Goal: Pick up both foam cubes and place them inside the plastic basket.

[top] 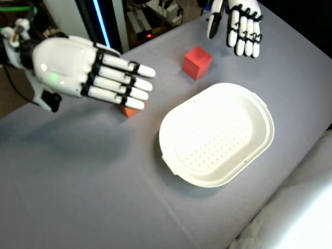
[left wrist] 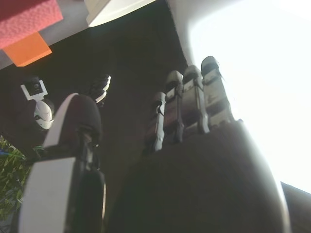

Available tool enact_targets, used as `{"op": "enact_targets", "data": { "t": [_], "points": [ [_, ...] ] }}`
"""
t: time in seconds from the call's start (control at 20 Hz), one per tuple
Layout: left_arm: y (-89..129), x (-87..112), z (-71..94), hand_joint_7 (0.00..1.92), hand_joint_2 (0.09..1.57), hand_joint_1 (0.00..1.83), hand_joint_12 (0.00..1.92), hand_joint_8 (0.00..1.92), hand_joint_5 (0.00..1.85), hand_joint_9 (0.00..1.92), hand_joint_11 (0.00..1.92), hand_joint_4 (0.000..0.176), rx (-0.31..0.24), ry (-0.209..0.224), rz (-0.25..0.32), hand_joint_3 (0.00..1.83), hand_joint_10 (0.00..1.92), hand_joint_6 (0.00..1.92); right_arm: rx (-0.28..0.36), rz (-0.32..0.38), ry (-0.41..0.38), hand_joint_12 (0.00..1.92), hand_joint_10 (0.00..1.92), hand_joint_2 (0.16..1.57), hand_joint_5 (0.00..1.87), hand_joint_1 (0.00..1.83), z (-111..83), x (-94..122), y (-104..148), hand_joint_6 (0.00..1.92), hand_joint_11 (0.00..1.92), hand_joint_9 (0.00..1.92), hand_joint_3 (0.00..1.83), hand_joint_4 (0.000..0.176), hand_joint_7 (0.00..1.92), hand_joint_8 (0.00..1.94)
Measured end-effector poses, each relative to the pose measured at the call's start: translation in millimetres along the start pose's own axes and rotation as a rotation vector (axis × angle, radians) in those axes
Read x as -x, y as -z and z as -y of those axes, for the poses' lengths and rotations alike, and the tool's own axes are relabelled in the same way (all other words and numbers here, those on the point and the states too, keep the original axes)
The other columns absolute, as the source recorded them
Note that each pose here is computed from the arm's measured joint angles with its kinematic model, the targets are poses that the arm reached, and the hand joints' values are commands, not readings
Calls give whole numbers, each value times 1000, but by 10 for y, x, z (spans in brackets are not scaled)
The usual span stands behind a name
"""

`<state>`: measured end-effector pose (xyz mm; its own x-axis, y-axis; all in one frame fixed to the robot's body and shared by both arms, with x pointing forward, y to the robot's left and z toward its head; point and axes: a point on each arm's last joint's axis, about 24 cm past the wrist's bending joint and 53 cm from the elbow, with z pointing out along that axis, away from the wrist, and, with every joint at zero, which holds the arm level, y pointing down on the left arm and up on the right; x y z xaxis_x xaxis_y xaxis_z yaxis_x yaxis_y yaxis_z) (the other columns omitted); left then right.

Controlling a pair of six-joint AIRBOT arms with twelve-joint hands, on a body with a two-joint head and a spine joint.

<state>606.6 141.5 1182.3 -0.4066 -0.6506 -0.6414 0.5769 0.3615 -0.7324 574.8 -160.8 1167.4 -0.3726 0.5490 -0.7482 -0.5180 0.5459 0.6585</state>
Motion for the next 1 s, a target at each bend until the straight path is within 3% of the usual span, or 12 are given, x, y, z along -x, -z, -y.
{"op": "enact_targets", "data": {
  "t": [0.1, 0.3, 0.35, 0.45, 0.55, 0.65, 0.7, 0.8, 0.85, 0.9, 0.95, 1.0],
  "points": [
    [0, 5, -6, 0, 1149, 465, 0, 0, 0, 0, 0, 65, 1, -2, 0, 24, 0, 0, -4, -3, 0, 0, 0, 1222, 0, 425, 9, -7, 0, 0, 0, 0, 15, 0, 0, 0],
    [1, -57, -22, 0, 1074, 576, 0, 0, 0, 0, 0, 87, 9, 15, -25, 0, 0, 0, -10, -18, -5, 0, 0, 1109, 0, 486, 31, -49, 21, 0, 0, 0, 0, 0, 0, 0],
    [2, -128, -23, 0, 1053, 583, 0, 0, 0, 0, 0, 69, 11, 19, -51, 0, 0, 0, -10, -30, -11, 0, 0, 1090, 0, 509, 31, -84, 19, 0, 0, 0, 0, 0, 0, 0],
    [-24, -318, -51, 0, 1036, 563, 0, 0, 0, 0, 0, 58, 15, 57, -89, 0, 0, 0, -17, -53, -27, 0, 0, 1081, 0, 535, 47, -185, 8, 0, 0, 0, 0, 0, 0, 0],
    [-41, -588, -135, 0, 1007, 620, 12, 0, 0, 0, 24, 62, 39, 90, -152, 0, 0, 0, -32, -97, -41, 0, 0, 1070, 0, 583, 109, -362, -13, 0, 0, 0, 0, 0, 0, 0],
    [-58, -692, -225, 0, 944, 699, 1000, 0, 0, 75, 0, 57, 60, 98, -174, 57, 9, 0, -60, -130, -51, 0, 0, 1055, 0, 633, 218, -484, -30, 0, 0, 0, 0, 0, 0, 0],
    [-69, -728, -285, 17, 932, 729, 1264, 4, 0, 121, 0, 48, 76, 98, -183, 30, 26, 0, -73, -142, -55, 0, 0, 1049, 0, 654, 277, -533, -43, 0, 0, 0, 0, 0, 0, 0],
    [-74, -809, -402, 122, 968, 798, 1417, 14, 36, 204, 0, 44, 113, 110, -200, 14, 56, 6, -103, -164, -68, 0, 8, 1053, 0, 698, 386, -631, -102, 0, 0, 20, 0, 0, 0, 0],
    [-77, -855, -440, 171, 1006, 814, 1460, 19, 82, 238, 0, 28, 125, 115, -210, 18, 67, 16, -109, -172, -71, 10, 24, 1061, 0, 706, 412, -666, -136, 0, 22, 57, 0, 0, 30, 12],
    [-76, -881, -440, 345, 1058, 924, 1548, 60, 228, 380, 13, 0, 122, 108, -221, 20, 139, 45, -117, -187, -72, 551, 72, 1137, 110, 733, 444, -713, -155, 0, 4, 191, 0, 0, 263, 2],
    [-95, -881, -438, 529, 1097, 1034, 1548, 66, 382, 480, 155, 0, 118, 110, -221, 4, 358, 25, -120, -191, -77, 1236, 258, 1209, 370, 893, 461, -739, -170, 73, 0, 482, 0, 0, 612, 100],
    [-130, -859, -456, 775, 1152, 1272, 1620, 1004, 675, 765, 582, 0, 118, 119, -210, 12, 946, 112, -125, -196, -80, 1539, 723, 1259, 597, 991, 484, -760, -182, 150, 174, 588, 1, 0, 827, 240]
  ]
}}
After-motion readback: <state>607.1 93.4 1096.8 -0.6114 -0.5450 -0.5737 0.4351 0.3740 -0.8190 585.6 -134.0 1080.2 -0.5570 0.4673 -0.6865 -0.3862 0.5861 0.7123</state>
